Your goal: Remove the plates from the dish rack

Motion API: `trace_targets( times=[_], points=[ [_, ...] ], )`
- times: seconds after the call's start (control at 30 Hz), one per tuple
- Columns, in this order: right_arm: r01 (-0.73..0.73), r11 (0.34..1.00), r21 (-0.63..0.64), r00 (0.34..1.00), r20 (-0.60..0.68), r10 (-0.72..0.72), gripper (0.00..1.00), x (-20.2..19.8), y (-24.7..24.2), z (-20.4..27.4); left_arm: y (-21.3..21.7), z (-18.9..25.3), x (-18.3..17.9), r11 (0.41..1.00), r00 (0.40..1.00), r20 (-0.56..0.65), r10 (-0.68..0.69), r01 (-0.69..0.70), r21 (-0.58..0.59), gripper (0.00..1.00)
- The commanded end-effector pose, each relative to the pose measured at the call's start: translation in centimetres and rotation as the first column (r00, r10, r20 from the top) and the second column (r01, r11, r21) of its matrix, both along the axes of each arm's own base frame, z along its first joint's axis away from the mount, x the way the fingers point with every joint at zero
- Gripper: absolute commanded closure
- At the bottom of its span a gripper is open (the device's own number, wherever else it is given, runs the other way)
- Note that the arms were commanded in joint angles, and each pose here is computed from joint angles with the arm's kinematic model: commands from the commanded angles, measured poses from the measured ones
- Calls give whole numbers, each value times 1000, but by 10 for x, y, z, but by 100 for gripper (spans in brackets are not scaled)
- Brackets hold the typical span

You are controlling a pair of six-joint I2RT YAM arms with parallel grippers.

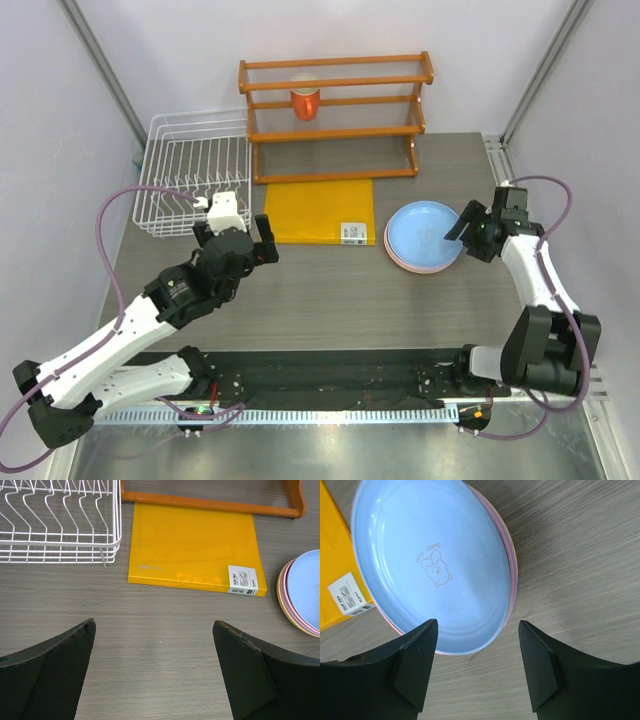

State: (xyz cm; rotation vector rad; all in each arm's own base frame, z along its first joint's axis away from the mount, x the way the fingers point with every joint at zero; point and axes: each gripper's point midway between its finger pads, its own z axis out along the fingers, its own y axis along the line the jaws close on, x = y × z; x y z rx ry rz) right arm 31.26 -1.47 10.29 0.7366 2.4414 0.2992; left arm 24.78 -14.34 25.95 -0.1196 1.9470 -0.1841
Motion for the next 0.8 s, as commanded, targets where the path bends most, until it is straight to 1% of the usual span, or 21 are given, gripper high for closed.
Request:
trace_targets(
  times=[0.0, 0.13, 0.23, 0.27, 0.33, 0.37, 0.43, 0.47, 0.5, 0.53, 0.57, 0.6, 0.7, 0.73, 0.77],
  points=[
    [53, 989, -138, 991, 132, -35, 28, 1, -23, 59, 6, 11, 1, 999, 999, 32, 36, -35, -29, 1],
    [102, 980, -168, 973, 222, -63, 27, -5, -29, 91, 12, 13, -1, 998, 998, 24, 61, -60, -19, 1],
    [150, 967, -205, 963, 254, -96, 25, -10, -37, 96, 14, 15, -1, 998, 997, 35, 67, -67, -22, 0],
    [151, 966, -208, 955, 282, -89, 20, -12, -36, 102, 14, 17, -1, 998, 997, 41, 63, -62, -21, 1],
    [131, 973, -190, 944, 325, -63, 16, -11, -30, 98, 15, 23, 2, 999, 996, 71, 54, -54, -3, 0],
    [86, 983, -165, 929, 370, -19, 9, -13, -18, 103, 15, 25, 4, 998, 995, 79, 56, -56, 7, 0],
    [45, 985, -164, 904, 427, 30, 4, -10, -4, 98, 15, 33, 8, 998, 993, 104, 57, -60, 25, 1],
    [46, 981, -190, 879, 474, 51, 3, -10, -2, 107, 12, 32, 10, 998, 993, 103, 49, -53, 39, 1],
    [37, 979, -202, 880, 471, 64, 3, -11, 2, 100, 10, 33, 11, 998, 994, 104, 43, -48, 45, 1],
    [35, 976, -214, 870, 488, 76, 2, -11, 4, 102, 8, 34, 13, 998, 994, 101, 38, -43, 47, 0],
    [3, 974, -228, 855, 505, 116, 0, -10, 14, 106, 5, 34, 13, 998, 995, 97, 26, -31, 49, 1],
    [29, 968, -248, 840, 531, 111, 0, -10, 11, 113, 2, 31, 14, 998, 996, 89, 17, -22, 58, 1],
    [58, 950, -306, 828, 546, 125, 0, -10, 8, 118, -7, 27, 17, 997, 997, 73, -16, 10, 70, 0],
    [31, 949, -313, 826, 542, 152, 0, -10, 17, 116, -10, 27, 17, 997, 997, 65, -28, 23, 76, 1],
    [34, 948, -316, 827, 542, 151, 0, -9, 17, 116, -13, 27, 16, 996, 997, 58, -47, 43, 75, 1]
  ],
)
